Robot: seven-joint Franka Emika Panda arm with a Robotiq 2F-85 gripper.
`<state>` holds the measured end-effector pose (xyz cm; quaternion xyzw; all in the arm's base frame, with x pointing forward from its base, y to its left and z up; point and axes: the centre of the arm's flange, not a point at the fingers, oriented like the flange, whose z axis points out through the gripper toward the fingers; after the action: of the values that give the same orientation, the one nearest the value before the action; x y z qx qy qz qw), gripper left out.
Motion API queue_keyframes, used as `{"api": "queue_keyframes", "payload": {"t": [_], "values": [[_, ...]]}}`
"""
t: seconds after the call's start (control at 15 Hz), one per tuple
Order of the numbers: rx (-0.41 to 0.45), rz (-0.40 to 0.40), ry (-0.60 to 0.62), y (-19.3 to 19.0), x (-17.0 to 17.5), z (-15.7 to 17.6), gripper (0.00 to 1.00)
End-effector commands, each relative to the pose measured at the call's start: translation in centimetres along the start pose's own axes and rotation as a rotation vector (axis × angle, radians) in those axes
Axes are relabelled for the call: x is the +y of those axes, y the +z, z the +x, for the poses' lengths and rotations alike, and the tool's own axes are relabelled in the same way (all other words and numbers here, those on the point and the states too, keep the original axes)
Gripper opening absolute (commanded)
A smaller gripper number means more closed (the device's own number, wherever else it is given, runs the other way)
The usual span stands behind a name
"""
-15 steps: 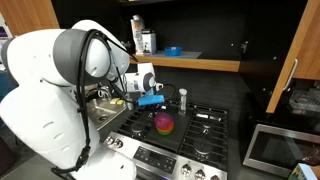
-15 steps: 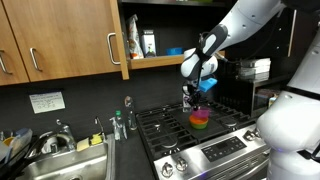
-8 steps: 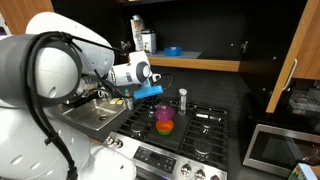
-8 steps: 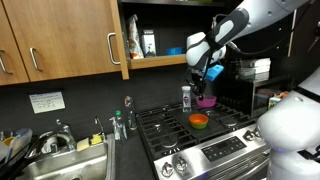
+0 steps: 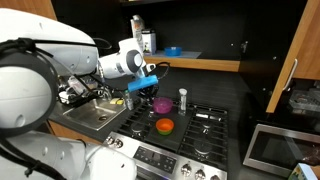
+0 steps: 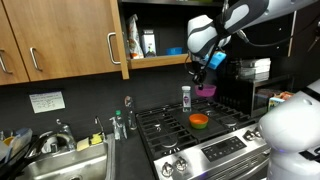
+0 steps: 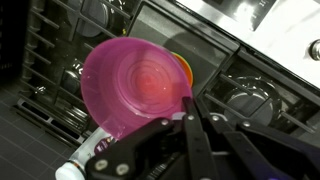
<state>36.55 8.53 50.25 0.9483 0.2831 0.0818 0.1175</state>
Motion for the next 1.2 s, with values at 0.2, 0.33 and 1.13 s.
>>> {"api": "queue_keyframes", "payload": {"t": [0.2,0.33,1.13], "values": [[0.139,-0.044,-0.005,-7.3,1.4,0.8,0.01],[0.178,-0.060,-0.011,-9.4,1.2,0.9,0.01],[0.196,-0.071,-0.009,-9.6,0.8,1.0,0.04]]}}
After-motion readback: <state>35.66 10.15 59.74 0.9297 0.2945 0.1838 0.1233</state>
